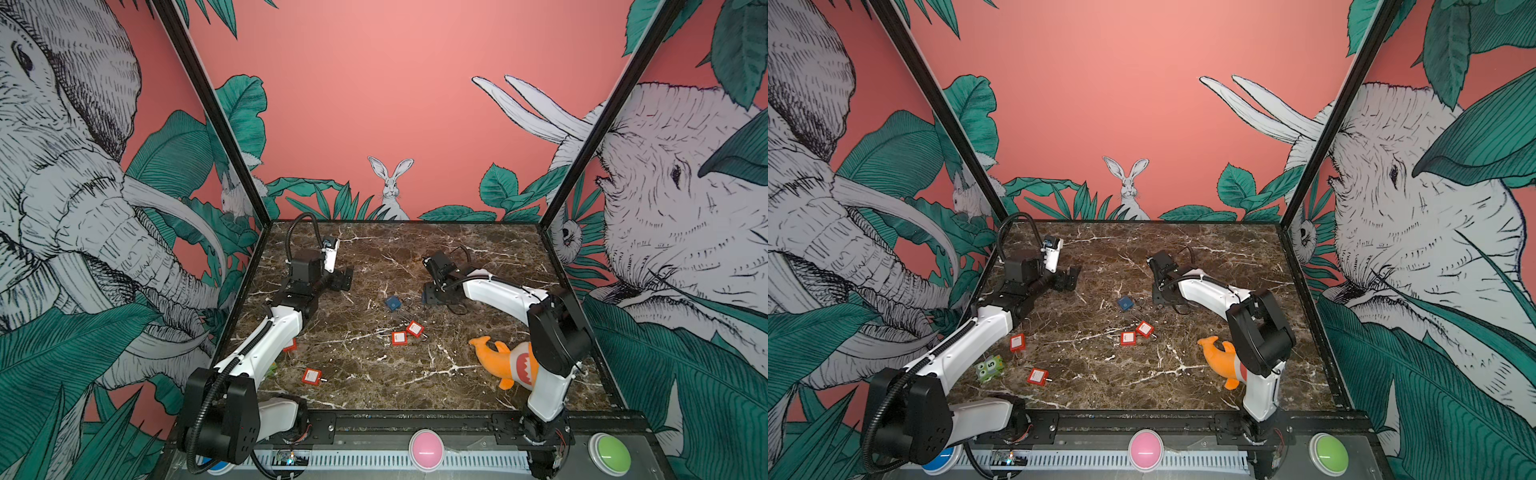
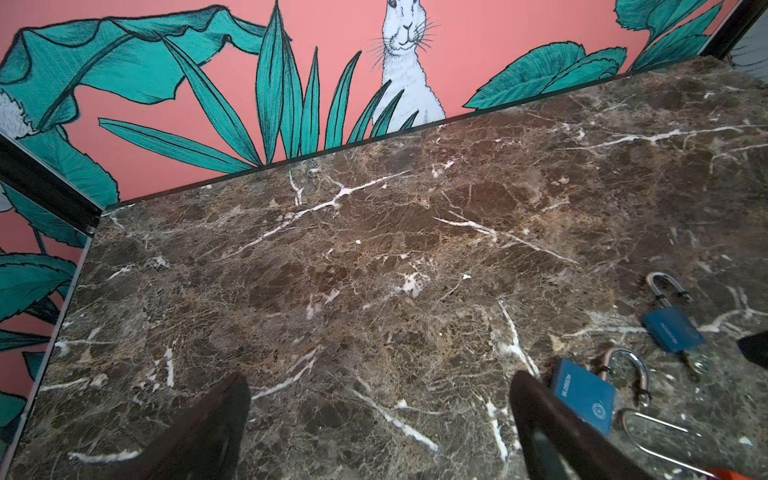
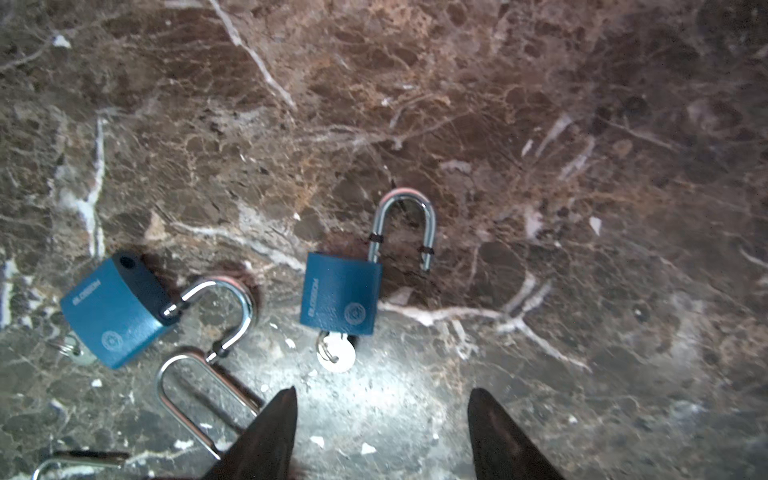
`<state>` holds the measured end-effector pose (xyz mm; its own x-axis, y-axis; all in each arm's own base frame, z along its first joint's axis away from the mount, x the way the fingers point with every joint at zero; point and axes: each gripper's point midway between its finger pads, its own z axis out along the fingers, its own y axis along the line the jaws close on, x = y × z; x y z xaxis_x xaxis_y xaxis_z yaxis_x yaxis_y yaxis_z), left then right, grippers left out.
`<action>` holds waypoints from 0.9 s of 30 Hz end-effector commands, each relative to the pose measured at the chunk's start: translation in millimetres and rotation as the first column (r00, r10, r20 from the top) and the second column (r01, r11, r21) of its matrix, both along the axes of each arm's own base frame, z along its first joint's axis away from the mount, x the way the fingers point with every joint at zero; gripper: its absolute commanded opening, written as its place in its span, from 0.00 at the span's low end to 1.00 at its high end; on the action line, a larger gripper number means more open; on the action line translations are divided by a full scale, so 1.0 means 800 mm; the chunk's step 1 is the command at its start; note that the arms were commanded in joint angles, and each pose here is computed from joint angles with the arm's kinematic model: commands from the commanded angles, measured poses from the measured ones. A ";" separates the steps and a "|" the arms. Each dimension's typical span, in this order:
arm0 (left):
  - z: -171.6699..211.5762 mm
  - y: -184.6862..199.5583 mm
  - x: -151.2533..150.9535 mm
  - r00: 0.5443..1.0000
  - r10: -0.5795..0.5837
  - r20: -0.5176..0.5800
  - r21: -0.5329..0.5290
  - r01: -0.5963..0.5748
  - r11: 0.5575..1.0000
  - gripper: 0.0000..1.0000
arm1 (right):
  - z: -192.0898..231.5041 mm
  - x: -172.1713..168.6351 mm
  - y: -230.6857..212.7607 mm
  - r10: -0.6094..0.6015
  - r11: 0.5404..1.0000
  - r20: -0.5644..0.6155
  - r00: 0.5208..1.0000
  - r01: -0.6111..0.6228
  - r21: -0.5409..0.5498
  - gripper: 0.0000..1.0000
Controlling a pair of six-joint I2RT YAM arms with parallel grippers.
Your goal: Lock with the key
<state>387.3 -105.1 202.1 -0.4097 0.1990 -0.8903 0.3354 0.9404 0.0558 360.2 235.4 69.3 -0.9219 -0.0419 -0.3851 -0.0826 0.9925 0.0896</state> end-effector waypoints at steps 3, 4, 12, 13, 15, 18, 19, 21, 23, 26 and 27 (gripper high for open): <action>0.005 0.008 -0.008 1.000 0.017 0.009 0.035 -0.017 0.999 0.99 | -0.002 0.017 0.008 -0.069 0.998 -0.007 0.998 0.069 0.001 0.65; 0.005 0.008 -0.009 1.000 0.013 0.007 0.044 -0.013 0.999 0.99 | -0.003 0.021 0.009 -0.074 0.997 -0.006 0.997 0.074 -0.004 0.65; 0.000 0.009 -0.004 1.000 -0.005 0.002 0.097 0.004 0.995 0.99 | -0.027 0.031 0.011 -0.117 0.992 -0.037 0.992 0.115 -0.050 0.66; -0.001 0.008 -0.003 1.000 -0.008 0.001 0.100 0.008 0.995 1.00 | -0.028 0.032 0.011 -0.120 0.991 -0.035 0.992 0.118 -0.055 0.66; -0.003 0.007 0.001 1.000 -0.013 -0.005 0.106 0.014 0.994 0.99 | -0.033 0.035 0.010 -0.127 0.990 -0.036 0.991 0.125 -0.068 0.65; -0.004 0.003 0.008 1.000 -0.026 -0.007 0.111 0.027 0.993 0.99 | -0.038 0.038 0.010 -0.129 0.988 -0.052 0.990 0.124 -0.092 0.64; -0.003 0.002 0.010 1.000 -0.027 -0.006 0.113 0.027 0.993 1.00 | -0.039 0.038 0.012 -0.125 0.988 -0.058 0.990 0.119 -0.098 0.64; -0.002 0.000 0.016 1.000 -0.031 -0.003 0.111 0.031 0.993 0.99 | -0.044 0.037 0.009 -0.123 0.986 -0.071 0.990 0.114 -0.120 0.64; -0.002 -0.002 0.022 0.999 -0.034 -0.003 0.106 0.034 0.994 0.99 | -0.046 0.036 0.008 -0.125 0.985 -0.070 0.990 0.116 -0.125 0.64; -0.003 -0.006 0.028 0.999 -0.041 -0.009 0.095 0.042 0.995 0.99 | -0.050 0.034 0.006 -0.126 0.985 -0.076 0.989 0.116 -0.130 0.63; -0.003 -0.007 0.029 0.999 -0.041 -0.011 0.090 0.041 0.995 0.99 | -0.052 0.033 0.005 -0.125 0.984 -0.080 0.989 0.113 -0.136 0.63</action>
